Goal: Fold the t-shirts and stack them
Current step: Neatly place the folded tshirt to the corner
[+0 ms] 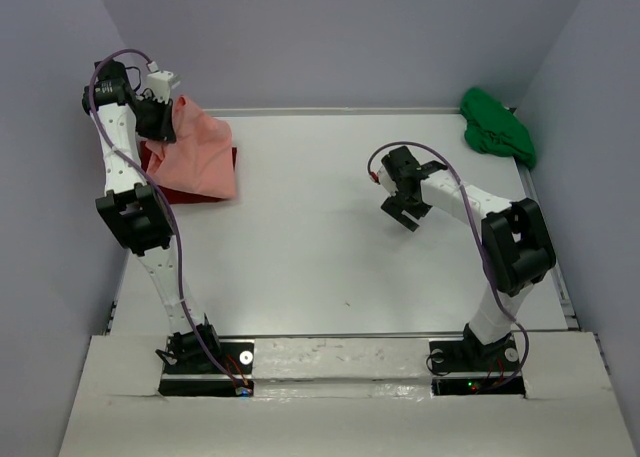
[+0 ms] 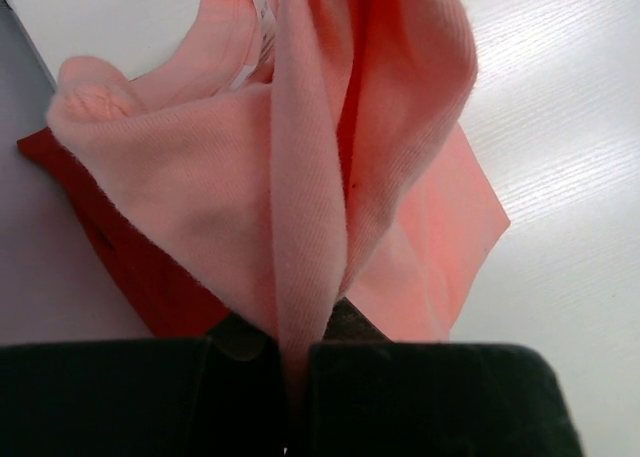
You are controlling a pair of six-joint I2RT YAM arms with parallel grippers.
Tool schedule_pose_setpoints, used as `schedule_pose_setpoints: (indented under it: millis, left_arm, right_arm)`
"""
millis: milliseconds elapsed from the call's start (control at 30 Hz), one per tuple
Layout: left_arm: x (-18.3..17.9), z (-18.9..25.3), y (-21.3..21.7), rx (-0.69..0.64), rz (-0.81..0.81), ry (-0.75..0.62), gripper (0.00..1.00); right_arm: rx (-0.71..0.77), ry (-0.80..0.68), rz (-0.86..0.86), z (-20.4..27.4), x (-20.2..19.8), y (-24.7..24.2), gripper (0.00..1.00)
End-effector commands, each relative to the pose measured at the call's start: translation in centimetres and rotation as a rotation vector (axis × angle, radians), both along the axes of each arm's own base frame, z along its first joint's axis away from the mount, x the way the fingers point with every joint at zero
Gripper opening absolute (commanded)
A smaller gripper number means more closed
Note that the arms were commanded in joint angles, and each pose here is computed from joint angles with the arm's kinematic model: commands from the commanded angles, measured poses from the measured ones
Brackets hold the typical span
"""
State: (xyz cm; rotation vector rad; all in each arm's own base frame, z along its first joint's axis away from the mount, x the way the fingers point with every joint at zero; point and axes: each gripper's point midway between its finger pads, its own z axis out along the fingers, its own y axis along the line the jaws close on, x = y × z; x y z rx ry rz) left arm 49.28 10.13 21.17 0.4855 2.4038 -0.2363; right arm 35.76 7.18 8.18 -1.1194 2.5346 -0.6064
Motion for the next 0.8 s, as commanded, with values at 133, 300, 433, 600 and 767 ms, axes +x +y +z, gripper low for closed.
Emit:
schedule_pose_setpoints:
  millis: [133, 300, 433, 600, 767]
  left_arm:
    - [0.7, 0.8, 1.8, 0.105, 0.004, -0.067, 0.0]
    - [1.3, -1.5, 2.8, 0.132, 0.011, -0.041, 0.0]
    - [2.4, -3.5, 4.0, 0.136, 0.028, -0.034, 0.0]
    - [3.0, -4.9, 5.4, 0.183, 0.038, -0.023, 0.0]
    - [3.1, -5.5, 6.7, 0.237, 0.049, -0.02, 0.0]
  right_arm:
    - [-0.015, -0.001, -0.005, 0.1, 0.2, 0.3, 0.9]
    - [-0.02, 0.01, -0.006, -0.3, 0.1, 0.2, 0.9]
    - [-0.017, 0.017, -0.003, -0.4, -0.2, 0.1, 0.91]
    - [-0.037, 0.03, -0.005, -0.9, -0.3, -0.1, 0.91]
    - [-0.071, 0.049, -0.011, -1.7, -0.3, -0.5, 0.91]
